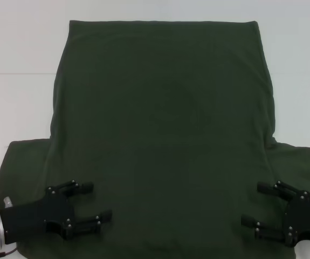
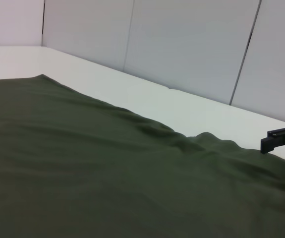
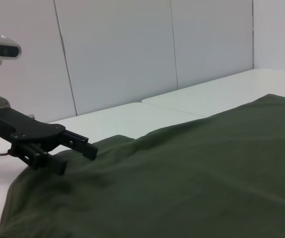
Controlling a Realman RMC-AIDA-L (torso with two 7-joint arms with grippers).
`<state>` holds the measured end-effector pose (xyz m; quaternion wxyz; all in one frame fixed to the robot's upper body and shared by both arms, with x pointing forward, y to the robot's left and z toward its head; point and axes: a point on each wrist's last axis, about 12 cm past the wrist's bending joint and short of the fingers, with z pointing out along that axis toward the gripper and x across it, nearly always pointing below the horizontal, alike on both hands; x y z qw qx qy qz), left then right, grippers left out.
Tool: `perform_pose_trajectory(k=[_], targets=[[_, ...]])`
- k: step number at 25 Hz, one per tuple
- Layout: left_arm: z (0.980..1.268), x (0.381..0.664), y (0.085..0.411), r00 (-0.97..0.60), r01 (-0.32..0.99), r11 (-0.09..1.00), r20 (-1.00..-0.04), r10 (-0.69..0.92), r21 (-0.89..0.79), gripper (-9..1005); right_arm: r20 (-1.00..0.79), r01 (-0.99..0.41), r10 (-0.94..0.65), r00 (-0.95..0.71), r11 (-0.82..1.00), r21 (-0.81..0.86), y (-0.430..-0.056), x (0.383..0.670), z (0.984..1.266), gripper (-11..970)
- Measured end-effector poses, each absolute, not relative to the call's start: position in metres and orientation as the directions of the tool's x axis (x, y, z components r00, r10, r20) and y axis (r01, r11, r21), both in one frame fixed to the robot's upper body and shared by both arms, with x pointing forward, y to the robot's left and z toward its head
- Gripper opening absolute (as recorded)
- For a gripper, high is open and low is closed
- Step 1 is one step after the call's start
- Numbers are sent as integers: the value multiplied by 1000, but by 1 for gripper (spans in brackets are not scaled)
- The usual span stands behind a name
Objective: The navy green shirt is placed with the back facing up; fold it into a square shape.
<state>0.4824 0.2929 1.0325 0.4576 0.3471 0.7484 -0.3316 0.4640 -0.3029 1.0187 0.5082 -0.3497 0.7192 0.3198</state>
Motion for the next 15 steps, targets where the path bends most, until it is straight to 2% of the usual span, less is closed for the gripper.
perform_pose_trajectory(k=[15], targets=[[1033, 483, 294, -370, 807, 552, -909, 194, -211, 853, -956, -827, -175, -235, 553, 102, -303, 465, 1020, 924]])
